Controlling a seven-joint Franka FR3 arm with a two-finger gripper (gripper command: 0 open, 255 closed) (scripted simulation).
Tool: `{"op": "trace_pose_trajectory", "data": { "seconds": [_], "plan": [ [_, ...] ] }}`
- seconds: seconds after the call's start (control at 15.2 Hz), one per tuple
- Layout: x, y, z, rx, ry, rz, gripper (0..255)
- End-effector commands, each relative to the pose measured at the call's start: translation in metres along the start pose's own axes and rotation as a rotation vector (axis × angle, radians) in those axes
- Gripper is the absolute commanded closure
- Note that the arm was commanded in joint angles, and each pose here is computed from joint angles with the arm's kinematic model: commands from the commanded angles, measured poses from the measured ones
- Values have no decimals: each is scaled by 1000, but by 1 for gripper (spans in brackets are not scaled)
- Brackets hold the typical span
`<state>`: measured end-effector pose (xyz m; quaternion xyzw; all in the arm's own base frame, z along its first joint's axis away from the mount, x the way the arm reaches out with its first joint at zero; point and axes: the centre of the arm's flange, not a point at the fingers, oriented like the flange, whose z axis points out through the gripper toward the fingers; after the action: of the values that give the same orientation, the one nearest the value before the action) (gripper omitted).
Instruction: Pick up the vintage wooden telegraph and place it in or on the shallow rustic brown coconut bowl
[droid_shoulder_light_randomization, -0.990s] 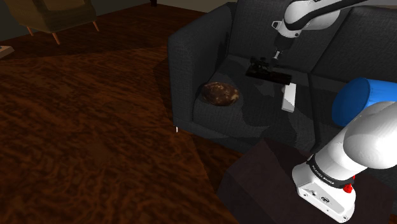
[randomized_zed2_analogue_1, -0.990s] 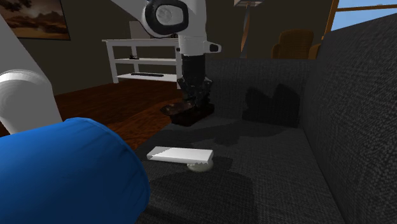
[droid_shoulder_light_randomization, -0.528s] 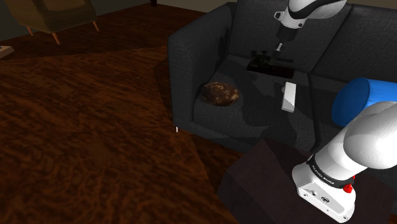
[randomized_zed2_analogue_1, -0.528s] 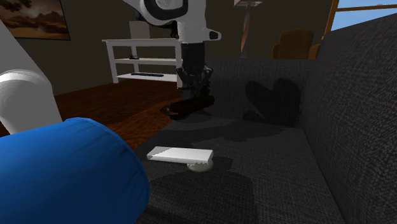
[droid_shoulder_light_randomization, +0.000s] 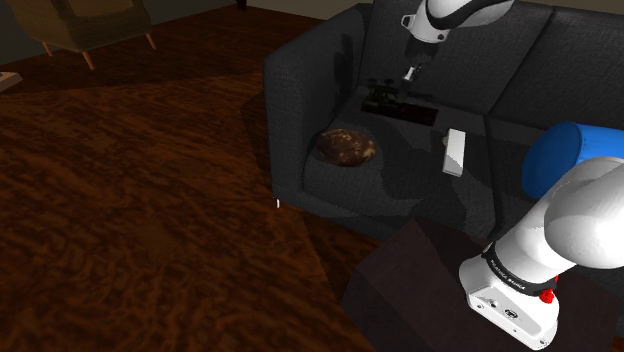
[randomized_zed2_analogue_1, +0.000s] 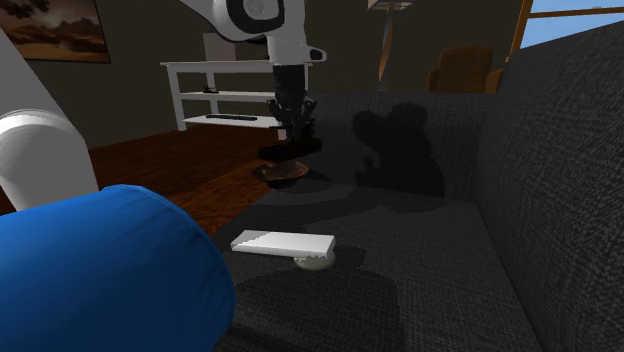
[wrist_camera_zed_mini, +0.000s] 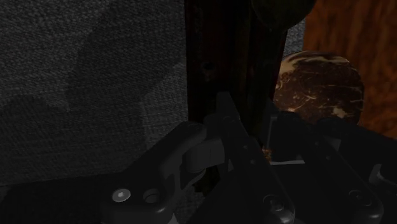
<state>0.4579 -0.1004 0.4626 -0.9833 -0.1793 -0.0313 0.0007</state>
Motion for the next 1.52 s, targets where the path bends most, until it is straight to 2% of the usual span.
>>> {"op": "trace_pose_trajectory", "data": {
  "seconds": [0.0, 0.66, 1.45],
  "plan": [
    [17, -19, 1, 0, 1, 2, 255],
    [101, -116, -2, 0, 1, 2, 255],
    [97, -116, 61, 0, 1, 2, 255]
  ]
}}
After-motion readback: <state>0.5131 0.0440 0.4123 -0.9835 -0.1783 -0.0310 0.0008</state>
